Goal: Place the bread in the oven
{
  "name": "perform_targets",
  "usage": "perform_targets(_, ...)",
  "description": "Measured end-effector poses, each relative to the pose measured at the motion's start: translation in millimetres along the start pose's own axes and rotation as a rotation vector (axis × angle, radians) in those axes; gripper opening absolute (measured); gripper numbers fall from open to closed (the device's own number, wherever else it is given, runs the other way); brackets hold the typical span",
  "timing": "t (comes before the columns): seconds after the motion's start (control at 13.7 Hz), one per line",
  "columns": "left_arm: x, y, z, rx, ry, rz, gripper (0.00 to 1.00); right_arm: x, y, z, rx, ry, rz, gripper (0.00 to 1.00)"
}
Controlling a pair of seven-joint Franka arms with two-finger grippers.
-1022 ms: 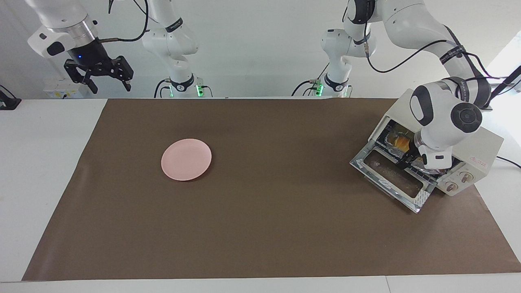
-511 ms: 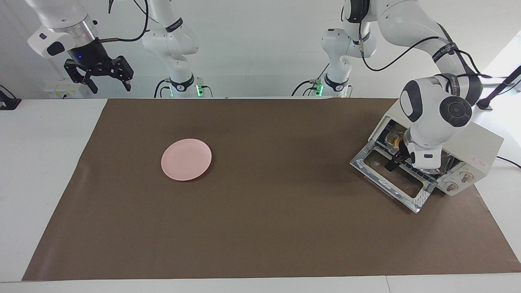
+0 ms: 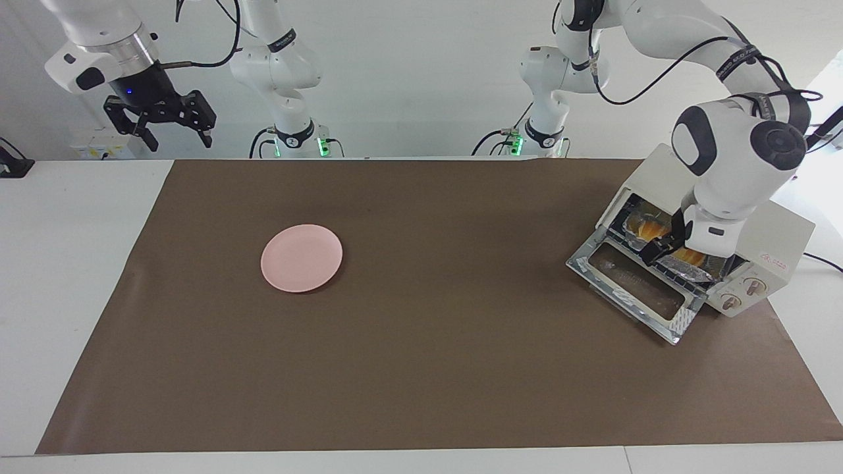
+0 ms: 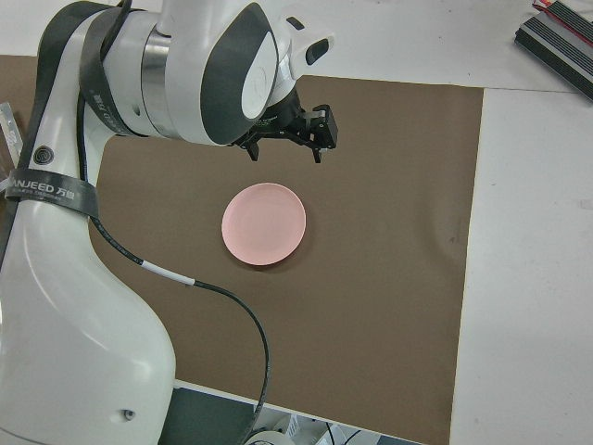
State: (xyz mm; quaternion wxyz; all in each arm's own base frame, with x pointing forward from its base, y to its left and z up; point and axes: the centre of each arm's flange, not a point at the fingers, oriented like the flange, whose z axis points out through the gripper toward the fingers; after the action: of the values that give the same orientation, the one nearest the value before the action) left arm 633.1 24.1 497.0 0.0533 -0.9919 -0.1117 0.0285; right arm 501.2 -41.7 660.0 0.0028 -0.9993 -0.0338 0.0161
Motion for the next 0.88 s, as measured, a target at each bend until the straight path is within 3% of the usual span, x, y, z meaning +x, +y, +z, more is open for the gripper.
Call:
perform_targets(0.22, -9, -29, -35, -0.037, 0.053, 0.042, 1.00, 0, 0, 0, 0.000, 0.000, 0.000, 1.00)
perform_targets(0.44, -26, -24, -71, -0.142, 0.093, 0.057, 1.00, 0, 0, 0, 0.000, 0.000, 0.000, 1.00)
perform_targets(0.88, -41, -10, -84, -0.163, 0.079, 0.156, 1.00, 0, 0, 0, 0.000, 0.000, 0.000, 1.00)
